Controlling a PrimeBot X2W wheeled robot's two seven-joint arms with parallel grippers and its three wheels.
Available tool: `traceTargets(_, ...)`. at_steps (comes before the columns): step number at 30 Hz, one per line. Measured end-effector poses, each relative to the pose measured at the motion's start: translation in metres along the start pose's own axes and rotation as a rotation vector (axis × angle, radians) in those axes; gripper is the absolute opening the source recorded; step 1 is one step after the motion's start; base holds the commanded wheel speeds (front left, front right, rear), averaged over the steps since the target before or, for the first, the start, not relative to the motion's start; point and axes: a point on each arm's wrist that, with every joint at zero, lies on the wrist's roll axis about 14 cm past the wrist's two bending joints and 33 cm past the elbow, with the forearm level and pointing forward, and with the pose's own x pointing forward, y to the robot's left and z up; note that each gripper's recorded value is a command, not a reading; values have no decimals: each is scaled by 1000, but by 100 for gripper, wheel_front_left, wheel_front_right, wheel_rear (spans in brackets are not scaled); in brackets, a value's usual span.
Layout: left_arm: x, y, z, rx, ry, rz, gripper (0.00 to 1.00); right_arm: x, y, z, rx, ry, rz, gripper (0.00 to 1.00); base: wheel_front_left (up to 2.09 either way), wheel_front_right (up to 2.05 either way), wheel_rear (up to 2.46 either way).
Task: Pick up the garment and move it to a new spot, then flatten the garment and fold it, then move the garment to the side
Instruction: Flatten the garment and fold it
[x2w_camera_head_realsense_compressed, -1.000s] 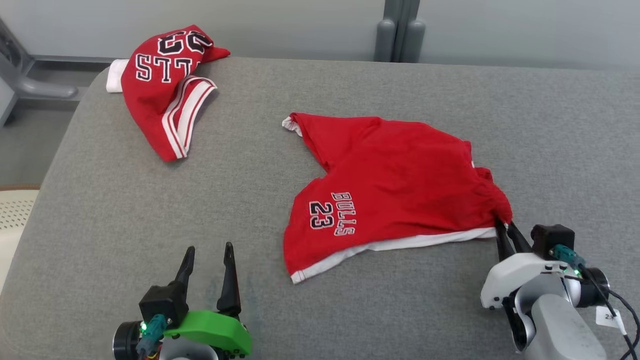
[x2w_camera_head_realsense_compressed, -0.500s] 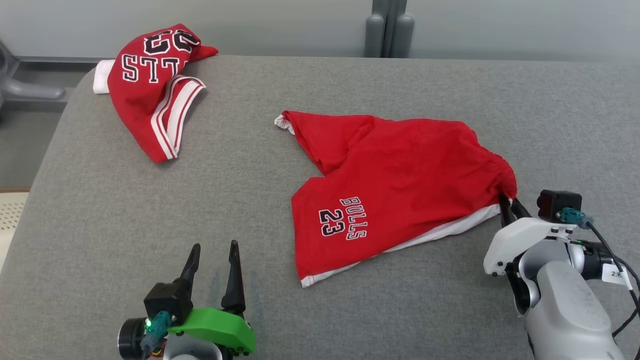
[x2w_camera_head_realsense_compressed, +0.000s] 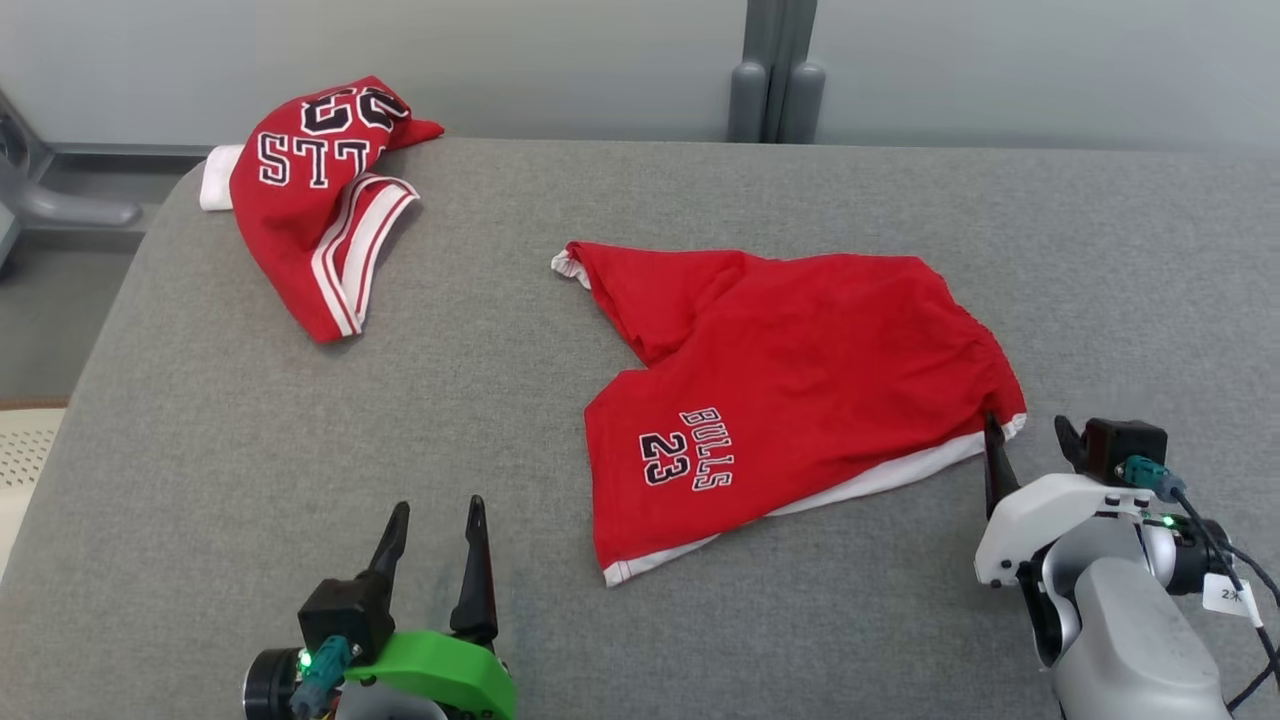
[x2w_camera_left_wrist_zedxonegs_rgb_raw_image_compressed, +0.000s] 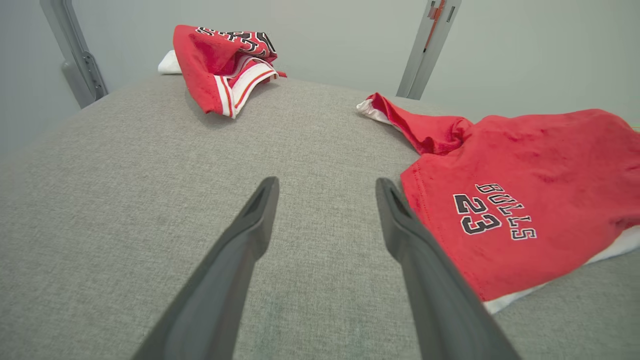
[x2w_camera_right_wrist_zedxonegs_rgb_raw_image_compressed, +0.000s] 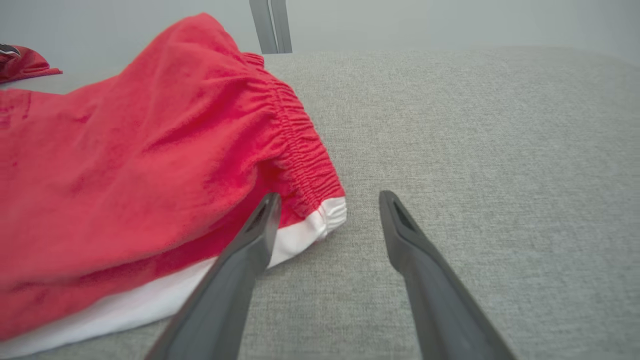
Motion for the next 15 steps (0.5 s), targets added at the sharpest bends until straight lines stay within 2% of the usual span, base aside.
traceTargets(7,-4,-23,8,-2,-28,-74,100,-28,-5,18,7,-108,-3,100,0,0,0)
traceTargets(15,-13,-41,15,-14,-57,-128,100,-67,-2,61,-25,-298,16,100,0,0,0)
